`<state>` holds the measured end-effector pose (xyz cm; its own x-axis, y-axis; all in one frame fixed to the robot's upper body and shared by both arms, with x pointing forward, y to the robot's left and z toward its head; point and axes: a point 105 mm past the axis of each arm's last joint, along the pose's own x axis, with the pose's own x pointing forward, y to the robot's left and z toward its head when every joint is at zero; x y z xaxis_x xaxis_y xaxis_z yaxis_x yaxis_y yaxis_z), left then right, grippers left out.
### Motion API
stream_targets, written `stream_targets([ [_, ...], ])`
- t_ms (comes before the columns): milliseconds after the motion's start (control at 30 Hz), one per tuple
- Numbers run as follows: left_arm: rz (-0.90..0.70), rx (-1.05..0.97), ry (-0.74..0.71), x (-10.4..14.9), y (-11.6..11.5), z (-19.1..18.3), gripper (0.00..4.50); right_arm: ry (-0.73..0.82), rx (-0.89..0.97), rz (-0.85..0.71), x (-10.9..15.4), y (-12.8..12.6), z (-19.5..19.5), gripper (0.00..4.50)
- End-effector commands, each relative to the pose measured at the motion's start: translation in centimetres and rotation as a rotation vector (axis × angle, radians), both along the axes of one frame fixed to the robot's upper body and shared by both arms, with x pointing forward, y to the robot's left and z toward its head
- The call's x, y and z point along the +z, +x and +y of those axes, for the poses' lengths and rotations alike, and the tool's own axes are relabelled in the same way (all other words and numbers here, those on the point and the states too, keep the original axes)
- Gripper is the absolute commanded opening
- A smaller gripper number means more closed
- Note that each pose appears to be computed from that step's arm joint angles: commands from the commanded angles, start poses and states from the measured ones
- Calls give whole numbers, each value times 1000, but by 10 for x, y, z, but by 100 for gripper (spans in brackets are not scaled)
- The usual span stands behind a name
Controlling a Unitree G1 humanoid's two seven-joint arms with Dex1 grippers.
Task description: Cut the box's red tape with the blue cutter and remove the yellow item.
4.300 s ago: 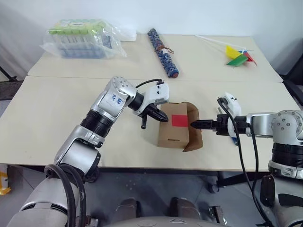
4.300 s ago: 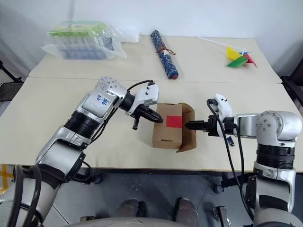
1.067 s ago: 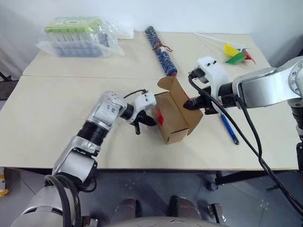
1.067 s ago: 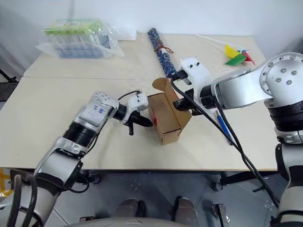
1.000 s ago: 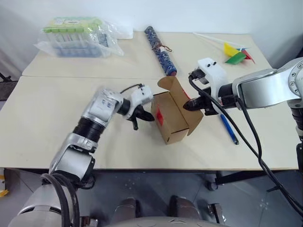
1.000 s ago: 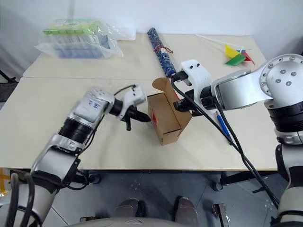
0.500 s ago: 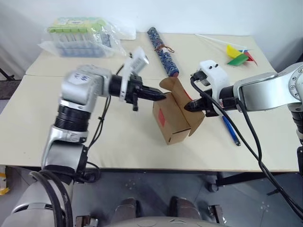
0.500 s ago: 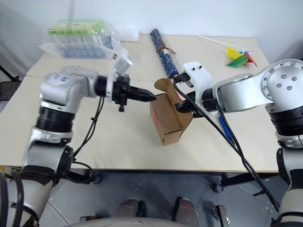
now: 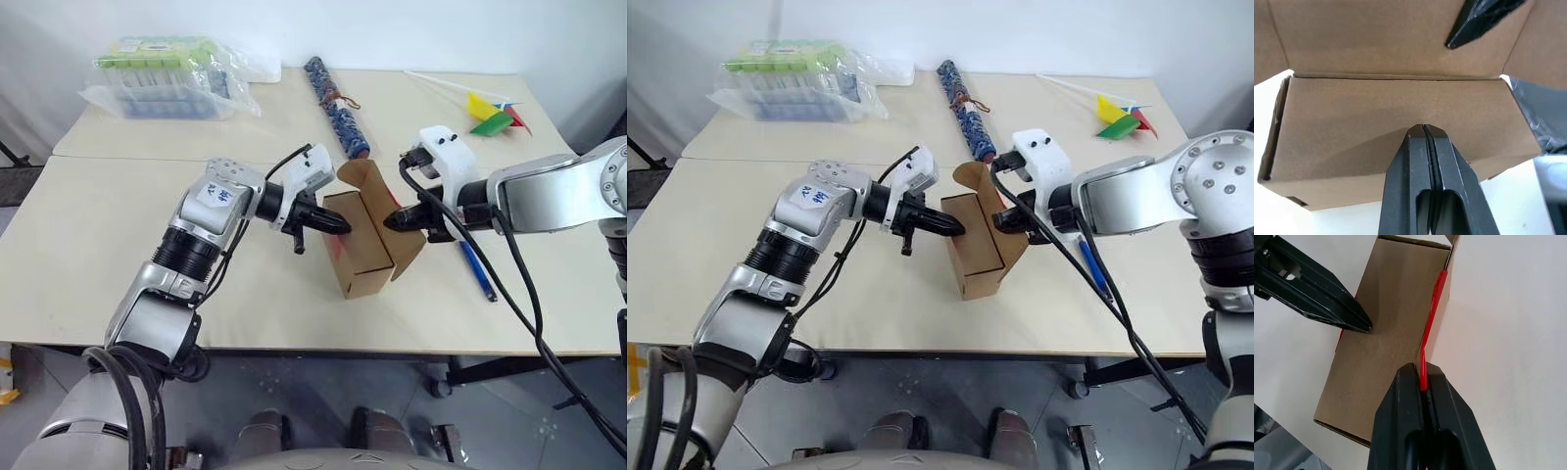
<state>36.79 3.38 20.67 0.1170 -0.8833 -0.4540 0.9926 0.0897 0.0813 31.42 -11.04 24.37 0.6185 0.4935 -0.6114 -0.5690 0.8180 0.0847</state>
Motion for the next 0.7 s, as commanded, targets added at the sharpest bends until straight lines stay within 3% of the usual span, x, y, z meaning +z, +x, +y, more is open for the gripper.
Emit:
stream_targets([
  [33, 17, 71, 123, -23, 10, 22, 0, -9, 32, 47, -13, -9, -2, 5],
  [267, 28, 36, 160, -25, 5, 30, 0, 45, -32, 71, -11, -4, -20, 5],
  [467, 25, 40, 176, -27, 4, 37, 0, 47, -123, 141, -27, -2, -44, 5],
  [700, 17, 41, 154, -22, 4, 31, 0, 54, -97, 136, -26, -2, -35, 5],
])
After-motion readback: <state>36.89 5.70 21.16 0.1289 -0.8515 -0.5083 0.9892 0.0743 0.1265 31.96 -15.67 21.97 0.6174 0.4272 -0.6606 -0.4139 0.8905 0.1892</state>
